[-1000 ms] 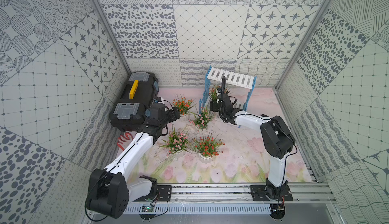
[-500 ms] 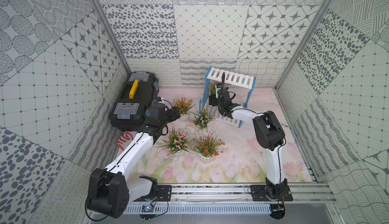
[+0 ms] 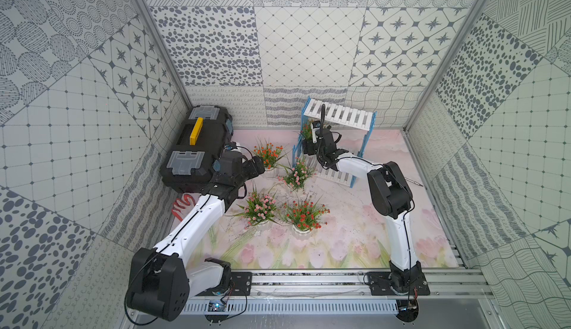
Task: Place the baby's breath potted plants on the rack by color
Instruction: Place the baby's breath potted plant on the rack.
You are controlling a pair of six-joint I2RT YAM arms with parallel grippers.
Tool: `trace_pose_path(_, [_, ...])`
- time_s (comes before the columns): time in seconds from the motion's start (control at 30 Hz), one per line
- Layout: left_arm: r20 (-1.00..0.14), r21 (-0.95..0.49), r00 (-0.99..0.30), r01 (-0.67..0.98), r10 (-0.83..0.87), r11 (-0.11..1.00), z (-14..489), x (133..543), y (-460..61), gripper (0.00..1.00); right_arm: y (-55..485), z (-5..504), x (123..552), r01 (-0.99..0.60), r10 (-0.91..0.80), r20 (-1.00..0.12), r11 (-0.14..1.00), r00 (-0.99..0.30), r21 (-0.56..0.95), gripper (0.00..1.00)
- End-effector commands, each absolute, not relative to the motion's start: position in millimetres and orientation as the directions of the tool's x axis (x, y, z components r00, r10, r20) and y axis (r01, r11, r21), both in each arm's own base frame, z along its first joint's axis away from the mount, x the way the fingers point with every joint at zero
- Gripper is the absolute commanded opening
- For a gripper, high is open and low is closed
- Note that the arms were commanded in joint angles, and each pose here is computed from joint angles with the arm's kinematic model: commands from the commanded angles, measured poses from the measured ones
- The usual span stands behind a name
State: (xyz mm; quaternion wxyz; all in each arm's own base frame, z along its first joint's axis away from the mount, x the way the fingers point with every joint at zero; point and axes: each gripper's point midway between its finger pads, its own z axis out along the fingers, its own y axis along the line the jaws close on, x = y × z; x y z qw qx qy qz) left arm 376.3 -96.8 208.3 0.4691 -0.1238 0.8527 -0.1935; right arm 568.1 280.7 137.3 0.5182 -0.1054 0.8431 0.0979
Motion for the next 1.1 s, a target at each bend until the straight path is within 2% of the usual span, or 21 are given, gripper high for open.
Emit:
trace_pose_path(0.0, [-0.774, -0.465, -0.486, 0.002, -0.406, 0.885, 220, 381, -100, 0.90, 287, 148, 569, -0.299, -0.062, -0.897, 0.951, -0.438, 0.080, 0.93])
trace_pose_path(0.33, [-0.770, -0.479, -0.481, 0.005, -0.418, 0.878, 219, 381, -101, 0.90, 276, 128, 551, -0.287, -0.069, -0.871, 0.954, -0.486, 0.084, 0.98])
trace_pose_path(0.6, [-0.769, -0.480, -0.487, 0.010, -0.415, 0.877, 219, 381, -102, 0.90, 257, 168, 515, -0.289, -0.027, -0.889, 0.950, -0.457, 0.119, 0.98])
trace_pose_path(0.77, [-0.767, -0.478, -0.492, 0.009, -0.412, 0.879, 219, 381, -103, 0.90, 237, 186, 466, -0.296, 0.001, -0.866, 0.939, -0.499, 0.172, 0.98])
trace_pose_path(1.07, [-0.749, -0.478, -0.525, 0.004, -0.405, 0.878, 213, 382, -106, 0.90, 215, 223, 348, -0.377, 0.014, -0.805, 0.879, -0.593, 0.292, 0.98])
